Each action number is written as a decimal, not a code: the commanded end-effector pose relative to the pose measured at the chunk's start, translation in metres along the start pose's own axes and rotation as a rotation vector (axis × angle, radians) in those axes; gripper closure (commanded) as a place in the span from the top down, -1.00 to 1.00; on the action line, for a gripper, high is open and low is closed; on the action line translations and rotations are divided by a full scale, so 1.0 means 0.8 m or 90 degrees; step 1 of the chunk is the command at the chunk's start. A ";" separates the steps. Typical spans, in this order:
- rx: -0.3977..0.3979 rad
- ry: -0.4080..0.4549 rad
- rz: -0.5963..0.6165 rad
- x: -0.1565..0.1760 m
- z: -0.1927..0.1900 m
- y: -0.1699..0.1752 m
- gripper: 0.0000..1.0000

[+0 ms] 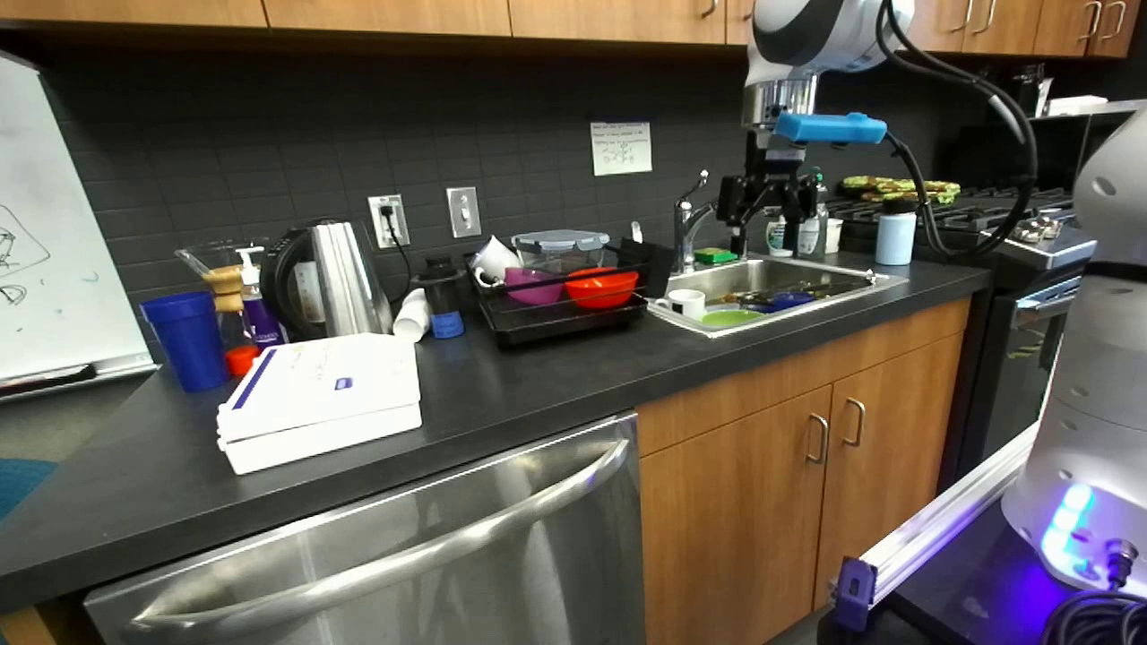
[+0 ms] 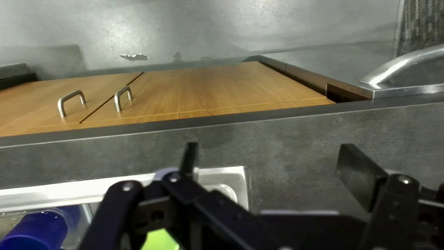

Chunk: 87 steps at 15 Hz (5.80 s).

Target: Open the white object and put the white item on the counter

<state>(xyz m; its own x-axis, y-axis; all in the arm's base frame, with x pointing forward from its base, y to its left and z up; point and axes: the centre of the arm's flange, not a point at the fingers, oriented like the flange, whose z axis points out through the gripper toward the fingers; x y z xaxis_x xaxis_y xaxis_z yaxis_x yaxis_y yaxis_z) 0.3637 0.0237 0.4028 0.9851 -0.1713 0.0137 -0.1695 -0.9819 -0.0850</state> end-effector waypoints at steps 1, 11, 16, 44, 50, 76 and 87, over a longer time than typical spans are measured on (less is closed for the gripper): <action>0.012 0.025 -0.014 -0.025 0.003 -0.094 1.00; 0.059 0.208 -0.131 -0.143 0.055 -0.393 1.00; 0.059 0.254 -0.171 -0.144 0.067 -0.432 1.00; 0.039 0.234 -0.319 -0.008 0.089 -0.639 1.00; -0.013 0.284 -0.286 0.034 0.083 -0.619 1.00; 0.027 0.172 -0.083 0.079 0.110 -0.587 1.00; 0.023 0.197 -0.093 0.093 0.141 -0.606 1.00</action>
<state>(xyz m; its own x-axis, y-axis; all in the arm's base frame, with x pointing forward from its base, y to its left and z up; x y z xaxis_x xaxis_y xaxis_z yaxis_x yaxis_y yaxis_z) 0.5126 0.4890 0.3260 0.9530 -0.0378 0.3007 -0.0101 -0.9956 -0.0933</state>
